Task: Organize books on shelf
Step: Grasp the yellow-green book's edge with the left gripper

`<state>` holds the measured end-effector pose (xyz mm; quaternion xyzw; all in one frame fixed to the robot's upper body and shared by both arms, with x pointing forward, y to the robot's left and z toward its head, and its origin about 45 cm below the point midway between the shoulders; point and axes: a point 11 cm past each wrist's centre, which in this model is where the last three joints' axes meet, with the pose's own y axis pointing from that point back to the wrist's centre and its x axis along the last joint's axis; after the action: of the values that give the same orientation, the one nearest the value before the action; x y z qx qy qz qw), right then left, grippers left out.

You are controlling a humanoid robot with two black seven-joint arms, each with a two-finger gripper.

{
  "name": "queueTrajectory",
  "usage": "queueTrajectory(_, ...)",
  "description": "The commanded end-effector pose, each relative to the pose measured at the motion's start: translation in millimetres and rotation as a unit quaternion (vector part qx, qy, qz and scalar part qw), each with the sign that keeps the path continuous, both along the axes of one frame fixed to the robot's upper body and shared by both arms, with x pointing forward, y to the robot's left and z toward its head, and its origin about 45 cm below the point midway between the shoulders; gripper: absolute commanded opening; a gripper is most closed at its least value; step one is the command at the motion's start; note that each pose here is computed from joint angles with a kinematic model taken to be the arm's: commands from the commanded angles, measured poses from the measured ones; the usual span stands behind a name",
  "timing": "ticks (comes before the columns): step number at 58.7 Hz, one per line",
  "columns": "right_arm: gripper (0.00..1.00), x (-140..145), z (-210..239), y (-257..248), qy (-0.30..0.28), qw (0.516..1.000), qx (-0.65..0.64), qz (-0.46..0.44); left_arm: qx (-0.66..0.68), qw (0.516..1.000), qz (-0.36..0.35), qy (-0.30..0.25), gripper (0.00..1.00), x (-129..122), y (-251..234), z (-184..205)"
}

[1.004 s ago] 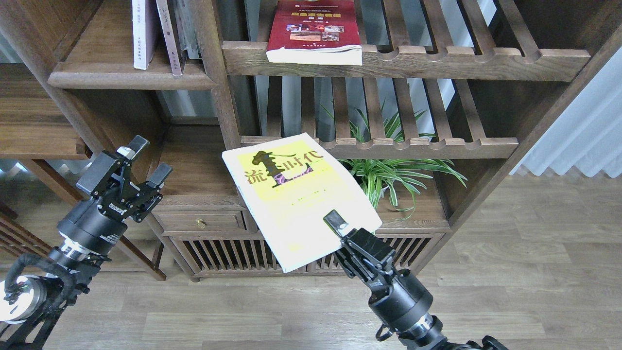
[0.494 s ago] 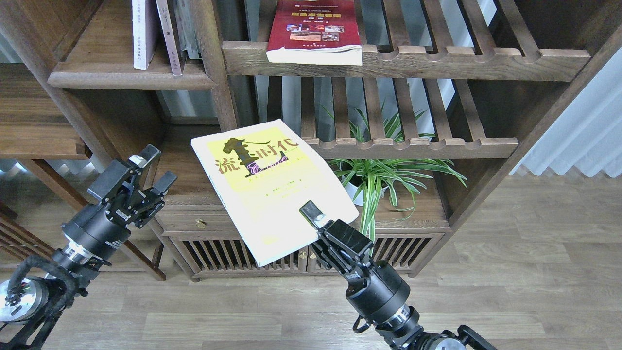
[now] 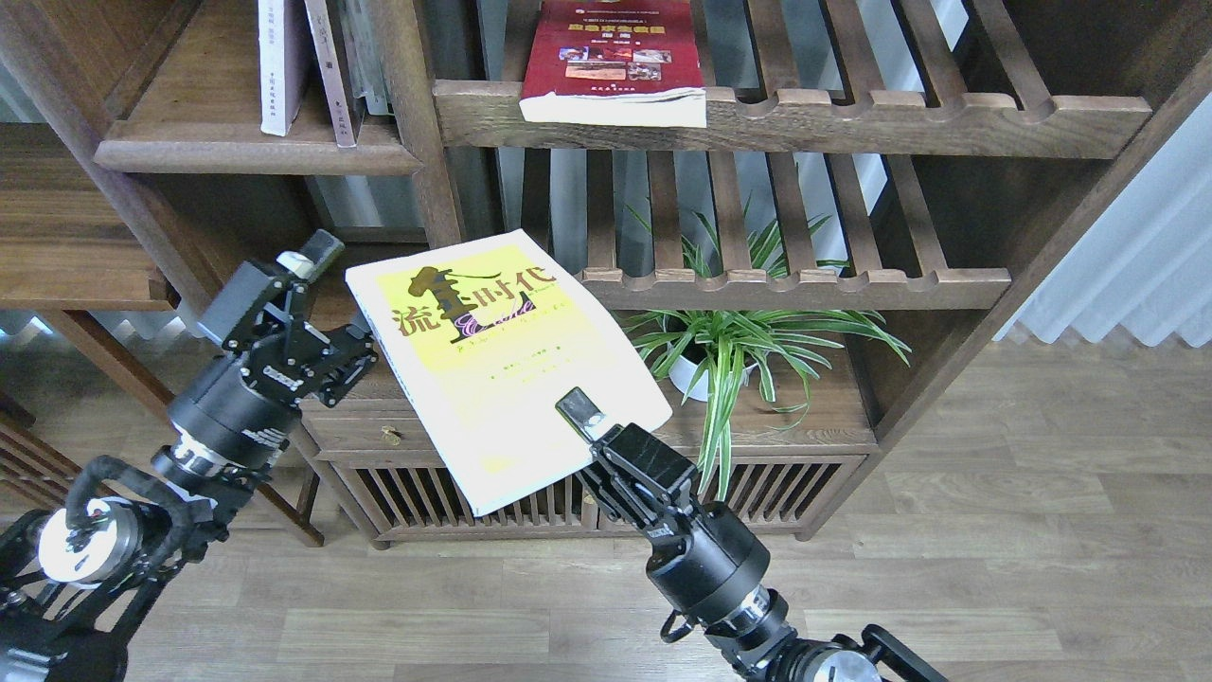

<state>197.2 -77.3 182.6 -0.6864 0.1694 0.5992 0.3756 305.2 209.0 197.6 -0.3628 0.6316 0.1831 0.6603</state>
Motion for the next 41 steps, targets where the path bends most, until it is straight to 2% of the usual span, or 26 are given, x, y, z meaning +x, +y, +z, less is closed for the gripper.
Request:
queueTrajectory(1, 0.07, -3.1, 0.2, 4.8, -0.001, 1.000, 0.000, 0.007, 0.000, 1.000, -0.007, 0.002, 0.81, -0.7, -5.0, -1.6)
queueTrajectory(5, 0.07, -3.5, 0.2, 5.2, -0.001, 1.000, 0.000, 0.008, -0.001, 1.000, -0.008, 0.002, 0.75, -1.0, -5.7, -1.5)
queueTrajectory(7, 0.07, -3.6, 0.1, 5.3, -0.002, 1.000, -0.001, 0.008, 0.001, 1.000, -0.009, 0.003, 0.69, -1.4, -5.5, -2.0)
queueTrajectory(8, 0.07, -3.6, 0.1, 5.3, -0.002, 1.000, -0.001, 0.008, -0.003, 1.000, -0.006, 0.004, 0.49, -1.9, -5.8, -2.5)
queueTrajectory(11, 0.07, -3.3, 0.5, 5.4, -0.002, 1.000, -0.001, 0.009, -0.002, 1.000, -0.005, 0.005, 0.37, -2.1, -4.3, -3.0)
queueTrajectory(18, 0.07, -2.9, 0.8, 5.5, -0.003, 1.000, -0.001, 0.009, -0.001, 1.000, -0.006, -0.001, 0.31, 0.2, -3.8, 0.9)
queueTrajectory(19, 0.07, -2.9, 0.8, 5.5, -0.003, 1.000, -0.001, 0.009, -0.001, 1.000, -0.005, 0.000, 0.26, -0.1, -3.7, 0.5)
queueTrajectory(25, 0.07, -2.9, 0.8, 5.5, -0.003, 1.000, -0.001, 0.009, -0.001, 1.000, -0.001, -0.003, 0.11, 1.3, -1.0, 2.0)
queueTrajectory(29, 0.08, -2.6, 0.8, 5.1, -0.003, 1.000, -0.001, 0.008, -0.001, 1.000, -0.001, -0.003, 0.07, 1.3, -1.0, 2.0)
queueTrajectory(38, 0.09, -0.3, 0.7, 2.5, -0.004, 1.000, -0.003, 0.003, 0.000, 1.000, -0.003, -0.007, 0.06, 1.2, -0.9, 5.0)
queueTrajectory(41, 0.12, 1.8, -0.9, -0.1, -0.004, 1.000, -0.006, -0.001, 0.006, 1.000, -0.003, -0.008, 0.06, 0.9, 2.9, 5.3)
